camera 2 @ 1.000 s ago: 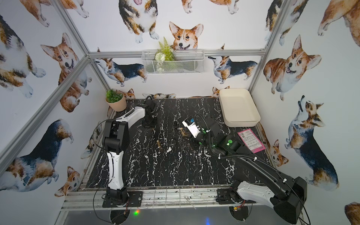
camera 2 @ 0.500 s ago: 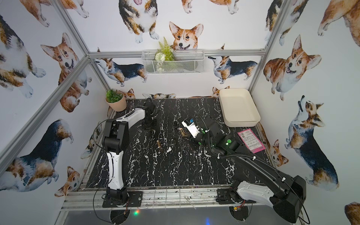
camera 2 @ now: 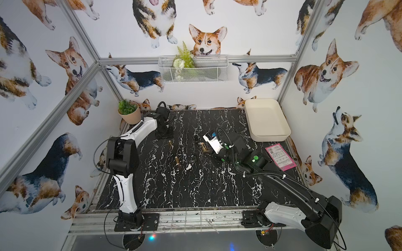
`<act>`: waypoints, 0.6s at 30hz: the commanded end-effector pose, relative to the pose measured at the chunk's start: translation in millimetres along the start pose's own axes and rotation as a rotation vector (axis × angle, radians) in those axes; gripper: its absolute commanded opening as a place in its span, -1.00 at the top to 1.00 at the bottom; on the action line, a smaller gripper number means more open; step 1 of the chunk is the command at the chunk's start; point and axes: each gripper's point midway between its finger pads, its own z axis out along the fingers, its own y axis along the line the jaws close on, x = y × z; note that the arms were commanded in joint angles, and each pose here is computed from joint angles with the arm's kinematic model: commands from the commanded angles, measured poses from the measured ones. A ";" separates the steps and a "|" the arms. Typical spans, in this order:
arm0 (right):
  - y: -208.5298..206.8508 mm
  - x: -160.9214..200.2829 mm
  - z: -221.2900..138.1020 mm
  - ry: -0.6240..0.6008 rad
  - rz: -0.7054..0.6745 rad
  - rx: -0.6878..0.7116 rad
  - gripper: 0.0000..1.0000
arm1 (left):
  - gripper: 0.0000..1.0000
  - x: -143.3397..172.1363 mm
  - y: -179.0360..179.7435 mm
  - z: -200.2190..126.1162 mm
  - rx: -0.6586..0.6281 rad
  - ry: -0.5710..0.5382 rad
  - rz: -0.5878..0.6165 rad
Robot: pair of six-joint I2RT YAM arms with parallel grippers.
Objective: Open the lipstick cap
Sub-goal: Place the cover at the center of the board.
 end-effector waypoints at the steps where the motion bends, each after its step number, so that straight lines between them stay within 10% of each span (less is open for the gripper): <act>1: -2.2 -5.8 1.2 -0.019 -0.028 0.015 1.00 | -0.11 21.8 -34.2 -55.4 0.195 0.045 0.046; 18: -21.3 5.5 38.4 0.063 -0.108 0.082 1.00 | -0.13 121.2 -175.7 -196.4 0.781 0.126 0.304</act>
